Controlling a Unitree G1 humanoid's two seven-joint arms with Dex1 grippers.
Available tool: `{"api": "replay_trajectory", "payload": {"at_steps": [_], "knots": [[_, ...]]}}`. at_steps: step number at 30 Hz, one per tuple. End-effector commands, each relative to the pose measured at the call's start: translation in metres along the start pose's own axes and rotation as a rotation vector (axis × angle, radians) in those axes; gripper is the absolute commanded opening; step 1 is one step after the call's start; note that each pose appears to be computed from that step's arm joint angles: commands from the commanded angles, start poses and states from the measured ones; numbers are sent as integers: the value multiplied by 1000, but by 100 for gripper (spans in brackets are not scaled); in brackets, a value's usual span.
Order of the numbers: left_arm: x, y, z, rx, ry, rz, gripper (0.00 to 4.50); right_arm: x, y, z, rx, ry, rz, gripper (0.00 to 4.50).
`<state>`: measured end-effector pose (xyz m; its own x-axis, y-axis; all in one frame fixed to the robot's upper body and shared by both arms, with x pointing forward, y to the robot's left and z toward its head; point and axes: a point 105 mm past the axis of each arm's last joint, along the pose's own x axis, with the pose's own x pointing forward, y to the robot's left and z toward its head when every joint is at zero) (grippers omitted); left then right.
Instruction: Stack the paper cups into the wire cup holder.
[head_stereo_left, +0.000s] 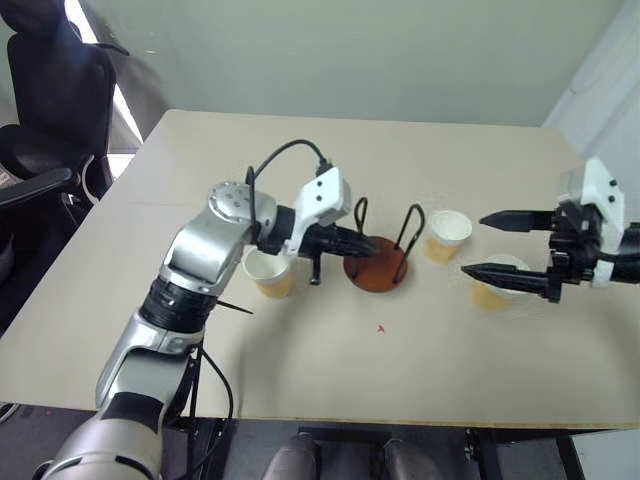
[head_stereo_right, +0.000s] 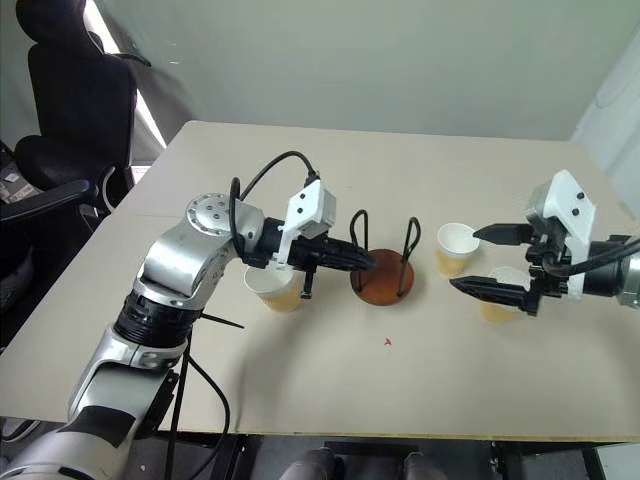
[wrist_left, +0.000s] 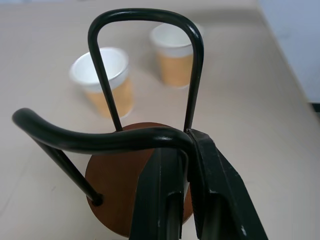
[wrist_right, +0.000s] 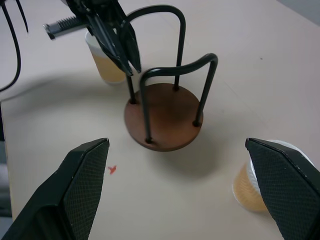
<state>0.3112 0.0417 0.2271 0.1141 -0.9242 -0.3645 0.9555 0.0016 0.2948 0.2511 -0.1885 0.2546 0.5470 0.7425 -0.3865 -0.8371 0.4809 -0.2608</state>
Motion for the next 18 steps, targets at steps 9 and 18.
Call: {"api": "replay_trajectory", "payload": {"at_steps": [9, 18], "knots": [[18, -32, -13, -78, -16, -79, 3, -25, 18, 20, -67, -3, 27, 450], [24, -37, -30, -138, 7, -87, 3, -29, 27, 19, -75, 48, 76, 450]]}}
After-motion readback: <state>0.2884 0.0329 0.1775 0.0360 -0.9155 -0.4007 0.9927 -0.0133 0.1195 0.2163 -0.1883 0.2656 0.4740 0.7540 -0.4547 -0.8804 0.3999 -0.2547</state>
